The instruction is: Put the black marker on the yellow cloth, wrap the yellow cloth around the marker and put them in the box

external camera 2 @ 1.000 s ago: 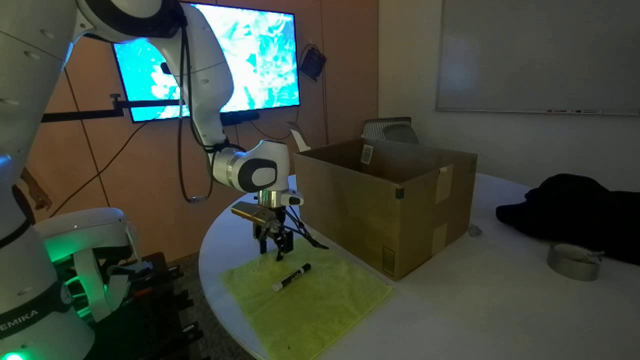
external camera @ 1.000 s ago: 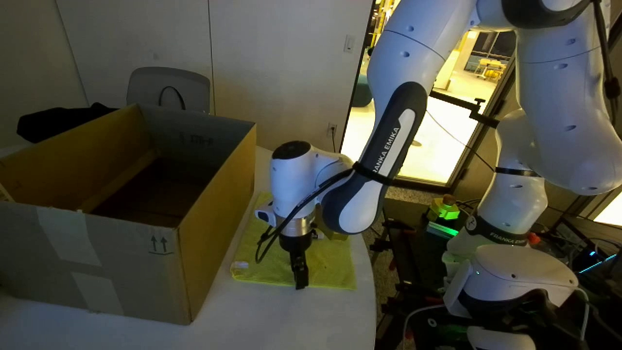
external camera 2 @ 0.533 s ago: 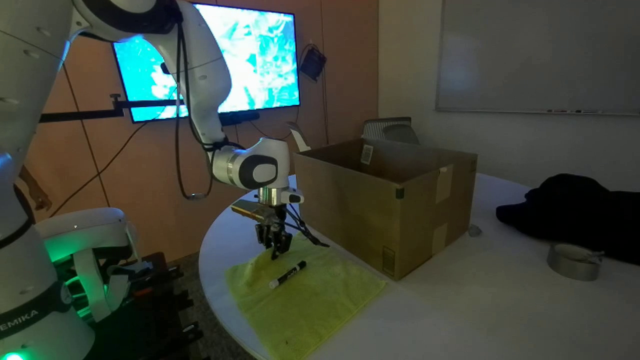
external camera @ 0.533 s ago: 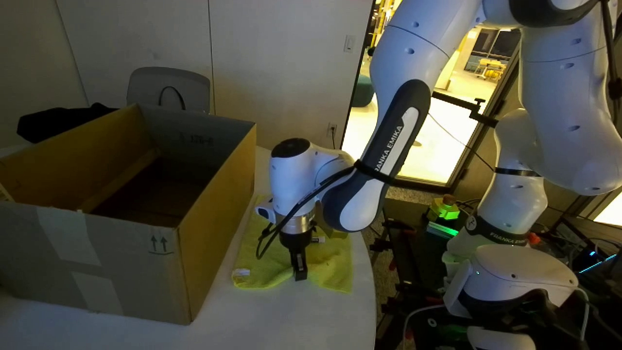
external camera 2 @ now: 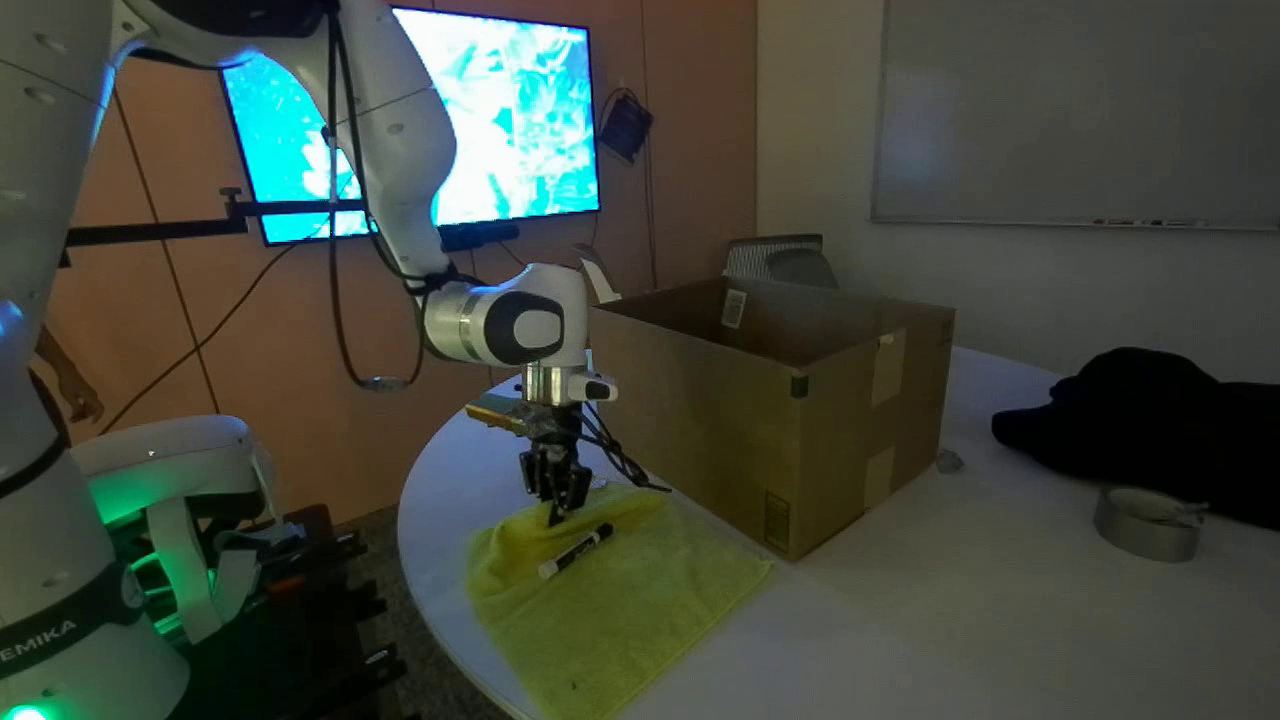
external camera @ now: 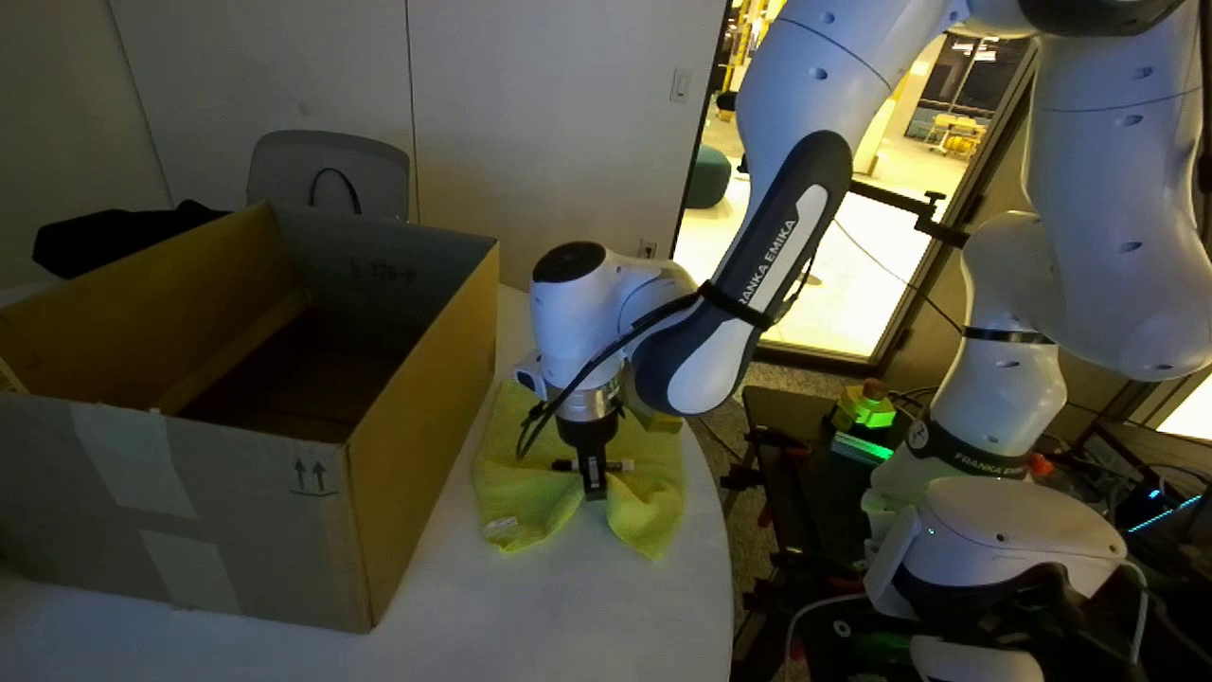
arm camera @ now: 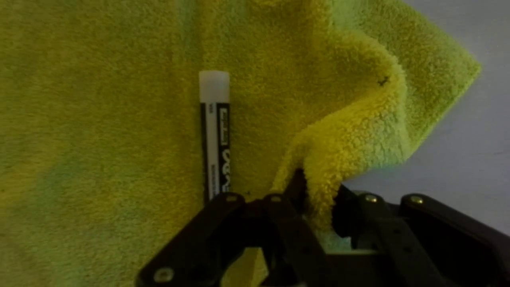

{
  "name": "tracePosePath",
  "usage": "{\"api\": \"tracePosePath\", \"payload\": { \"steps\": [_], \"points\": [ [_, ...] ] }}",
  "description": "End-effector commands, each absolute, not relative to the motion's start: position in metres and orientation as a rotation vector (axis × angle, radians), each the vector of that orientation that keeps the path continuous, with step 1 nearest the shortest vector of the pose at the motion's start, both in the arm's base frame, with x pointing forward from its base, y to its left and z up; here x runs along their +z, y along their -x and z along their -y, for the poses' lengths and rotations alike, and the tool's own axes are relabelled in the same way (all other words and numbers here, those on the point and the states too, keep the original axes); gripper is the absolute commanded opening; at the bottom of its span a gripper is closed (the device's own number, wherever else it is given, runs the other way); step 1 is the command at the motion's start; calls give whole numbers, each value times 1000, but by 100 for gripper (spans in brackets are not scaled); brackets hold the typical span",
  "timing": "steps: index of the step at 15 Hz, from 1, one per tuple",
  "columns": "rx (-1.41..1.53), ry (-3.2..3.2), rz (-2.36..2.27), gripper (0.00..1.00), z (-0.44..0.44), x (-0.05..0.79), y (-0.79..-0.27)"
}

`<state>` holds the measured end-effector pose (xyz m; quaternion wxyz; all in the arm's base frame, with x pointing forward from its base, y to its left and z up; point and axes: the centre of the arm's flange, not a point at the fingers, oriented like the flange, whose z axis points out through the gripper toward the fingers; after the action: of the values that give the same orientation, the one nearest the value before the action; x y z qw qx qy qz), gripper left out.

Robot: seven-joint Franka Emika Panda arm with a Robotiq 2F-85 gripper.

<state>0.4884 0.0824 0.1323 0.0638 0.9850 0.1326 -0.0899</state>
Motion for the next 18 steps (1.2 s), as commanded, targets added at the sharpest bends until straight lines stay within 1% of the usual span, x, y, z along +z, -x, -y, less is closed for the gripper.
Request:
{"api": "tracePosePath", "payload": {
  "steps": [1,4,7,12,18],
  "points": [
    [-222,-2959,-359,3,-72,174,-474],
    [-174,-2959,-298,3,-62,191,-485],
    [-188,-2949,-192,3,-41,192,-505],
    [-319,-2944,73,3,12,168,-535],
    [-426,-2940,327,3,48,131,-541]
  ]
}}
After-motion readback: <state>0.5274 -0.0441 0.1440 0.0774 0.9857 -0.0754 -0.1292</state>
